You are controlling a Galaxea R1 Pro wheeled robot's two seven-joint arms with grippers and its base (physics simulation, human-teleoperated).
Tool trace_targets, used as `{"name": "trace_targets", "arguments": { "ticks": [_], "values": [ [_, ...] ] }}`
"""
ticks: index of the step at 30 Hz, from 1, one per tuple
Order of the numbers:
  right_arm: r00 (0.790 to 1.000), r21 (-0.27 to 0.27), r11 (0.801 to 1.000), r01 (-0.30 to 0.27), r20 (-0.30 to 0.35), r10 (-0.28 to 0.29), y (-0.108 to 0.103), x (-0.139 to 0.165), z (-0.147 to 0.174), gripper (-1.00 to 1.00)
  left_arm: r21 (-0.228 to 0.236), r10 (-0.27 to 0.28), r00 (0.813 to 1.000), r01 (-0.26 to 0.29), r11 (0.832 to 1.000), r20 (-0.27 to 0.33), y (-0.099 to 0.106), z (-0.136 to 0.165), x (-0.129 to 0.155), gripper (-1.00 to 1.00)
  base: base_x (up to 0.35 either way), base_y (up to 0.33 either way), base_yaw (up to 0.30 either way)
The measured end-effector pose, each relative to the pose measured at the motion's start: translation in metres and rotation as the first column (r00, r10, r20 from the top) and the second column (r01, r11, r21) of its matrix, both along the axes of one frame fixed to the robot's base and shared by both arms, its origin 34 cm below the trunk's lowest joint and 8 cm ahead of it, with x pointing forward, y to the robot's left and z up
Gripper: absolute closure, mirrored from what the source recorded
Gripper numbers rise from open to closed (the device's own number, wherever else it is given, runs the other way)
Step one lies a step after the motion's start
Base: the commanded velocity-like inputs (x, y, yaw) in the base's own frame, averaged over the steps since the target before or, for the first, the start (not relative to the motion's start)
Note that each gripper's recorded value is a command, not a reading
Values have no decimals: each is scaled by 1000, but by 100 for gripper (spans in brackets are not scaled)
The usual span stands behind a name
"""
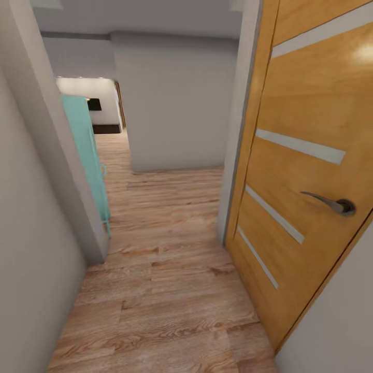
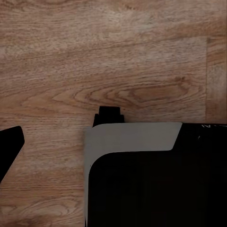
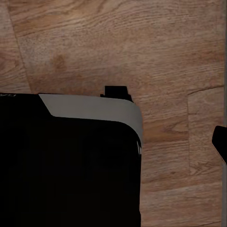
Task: Move the two storage containers from the living room to the garage. In the garage, place one container on the floor and stack the other container on top of it (either order is fine).
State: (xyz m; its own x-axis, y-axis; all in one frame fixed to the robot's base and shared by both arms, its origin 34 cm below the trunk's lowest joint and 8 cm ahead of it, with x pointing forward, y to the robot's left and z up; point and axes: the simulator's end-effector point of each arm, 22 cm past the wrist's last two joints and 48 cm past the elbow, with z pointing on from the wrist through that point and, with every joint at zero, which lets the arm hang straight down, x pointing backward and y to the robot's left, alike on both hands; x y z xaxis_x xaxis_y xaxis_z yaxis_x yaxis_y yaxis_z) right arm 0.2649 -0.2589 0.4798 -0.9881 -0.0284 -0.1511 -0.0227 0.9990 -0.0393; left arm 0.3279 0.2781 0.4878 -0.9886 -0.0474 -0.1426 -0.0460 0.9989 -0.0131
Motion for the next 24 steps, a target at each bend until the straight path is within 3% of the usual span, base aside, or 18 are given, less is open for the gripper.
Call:
{"name": "trace_targets", "arguments": {
  "ticks": [10,24],
  "values": [
    [1000,-1,1000,-1,-4,1,-1,-2,-1,-100,-2,0,1000,0,1000,-4,-1,-1,-1,-100,263,0,229],
    [1000,-3,1000,1,-3,-1,-2,-2,-1,-100,-1,0,1000,0,1000,-5,0,-1,-2,-100,296,0,13]
  ]
}}
